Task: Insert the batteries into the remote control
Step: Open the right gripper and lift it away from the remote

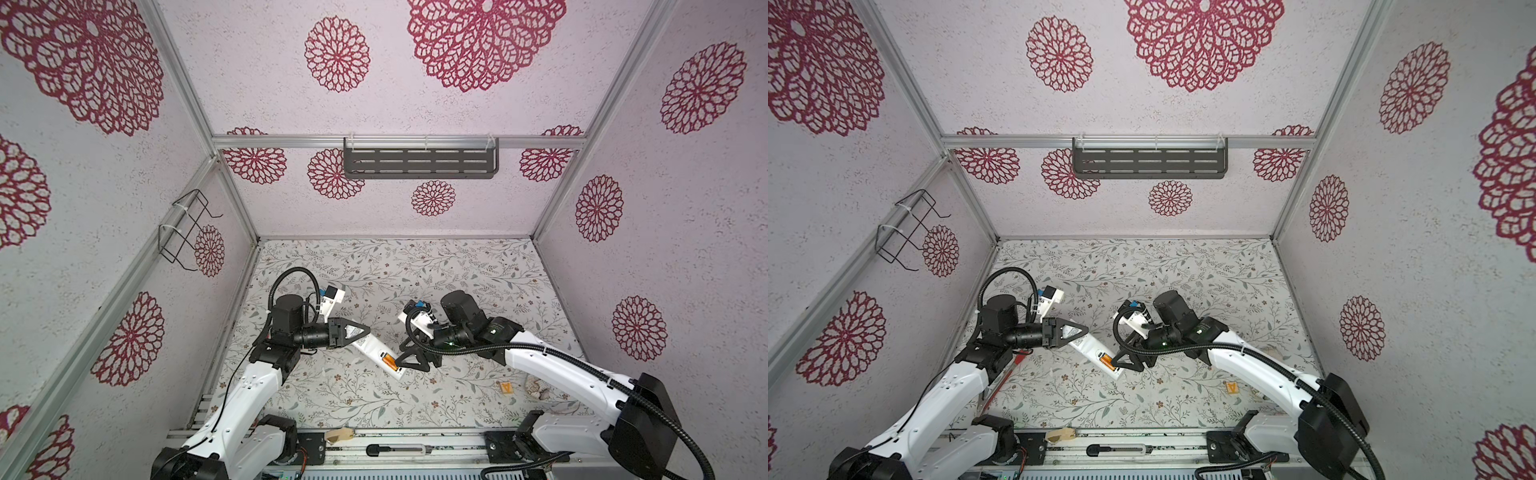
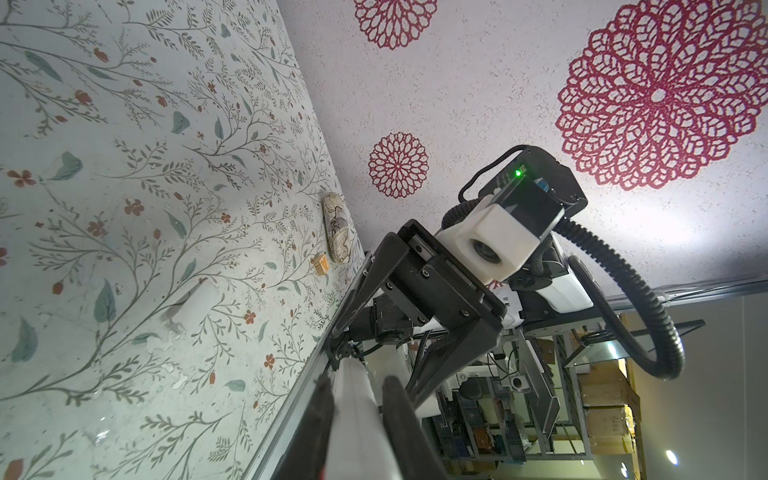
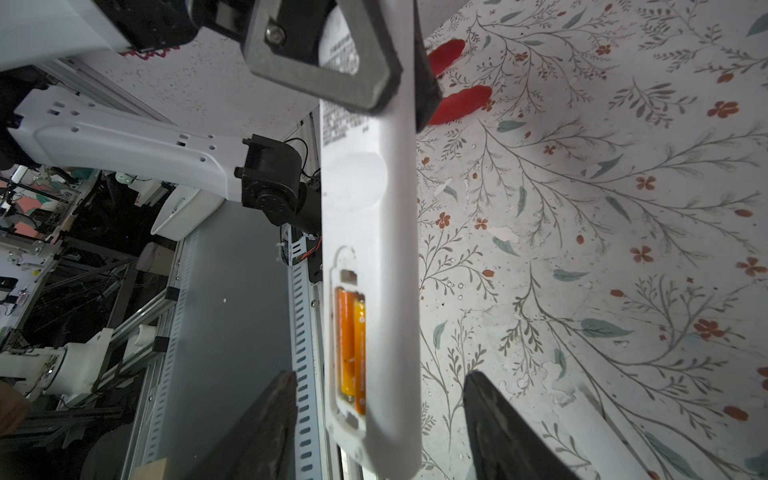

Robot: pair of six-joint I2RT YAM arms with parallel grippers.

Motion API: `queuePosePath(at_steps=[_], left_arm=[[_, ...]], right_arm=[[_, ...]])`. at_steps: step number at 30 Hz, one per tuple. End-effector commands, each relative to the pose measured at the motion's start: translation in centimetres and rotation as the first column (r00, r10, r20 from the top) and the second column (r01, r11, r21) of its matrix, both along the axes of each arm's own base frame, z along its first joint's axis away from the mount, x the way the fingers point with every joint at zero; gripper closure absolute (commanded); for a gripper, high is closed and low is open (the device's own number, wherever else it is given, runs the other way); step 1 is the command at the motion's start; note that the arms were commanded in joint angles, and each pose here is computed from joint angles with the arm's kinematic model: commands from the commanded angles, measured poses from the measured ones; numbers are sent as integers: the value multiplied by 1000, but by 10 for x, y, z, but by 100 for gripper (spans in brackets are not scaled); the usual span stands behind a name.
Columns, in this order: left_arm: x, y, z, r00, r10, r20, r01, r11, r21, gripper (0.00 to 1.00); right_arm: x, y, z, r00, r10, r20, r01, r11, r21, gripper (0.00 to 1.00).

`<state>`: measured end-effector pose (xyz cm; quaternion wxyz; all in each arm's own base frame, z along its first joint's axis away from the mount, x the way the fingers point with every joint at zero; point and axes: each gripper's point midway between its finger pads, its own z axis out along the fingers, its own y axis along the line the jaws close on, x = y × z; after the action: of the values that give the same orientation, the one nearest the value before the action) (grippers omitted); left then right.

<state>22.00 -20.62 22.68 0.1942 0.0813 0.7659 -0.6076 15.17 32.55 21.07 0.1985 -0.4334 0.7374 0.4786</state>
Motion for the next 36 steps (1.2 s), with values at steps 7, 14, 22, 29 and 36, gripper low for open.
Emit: queuePosePath(at_steps=[7, 14, 22, 29, 36], left_arm=[[1, -1, 18, 997, -10, 74, 10, 1000, -9, 97], [2, 0, 18, 997, -5, 75, 5, 1000, -6, 97], [11, 7, 8, 997, 51, 65, -54, 998, 41, 97], [29, 26, -35, 986, 165, 3, -160, 950, 269, 96], [37, 36, -57, 979, 200, -38, -169, 904, 392, 95]], right_arm=[[-4, 12, -10, 999, 37, -31, -37, 999, -1, 43], [5, 8, -27, 1000, -13, -14, 12, 997, -76, 62], [14, 0, -24, 996, -76, 42, 80, 992, -100, 45], [35, -23, -39, 965, -223, 138, 245, 954, -172, 35], [38, -42, -88, 951, -247, 184, 291, 916, -276, 28]])
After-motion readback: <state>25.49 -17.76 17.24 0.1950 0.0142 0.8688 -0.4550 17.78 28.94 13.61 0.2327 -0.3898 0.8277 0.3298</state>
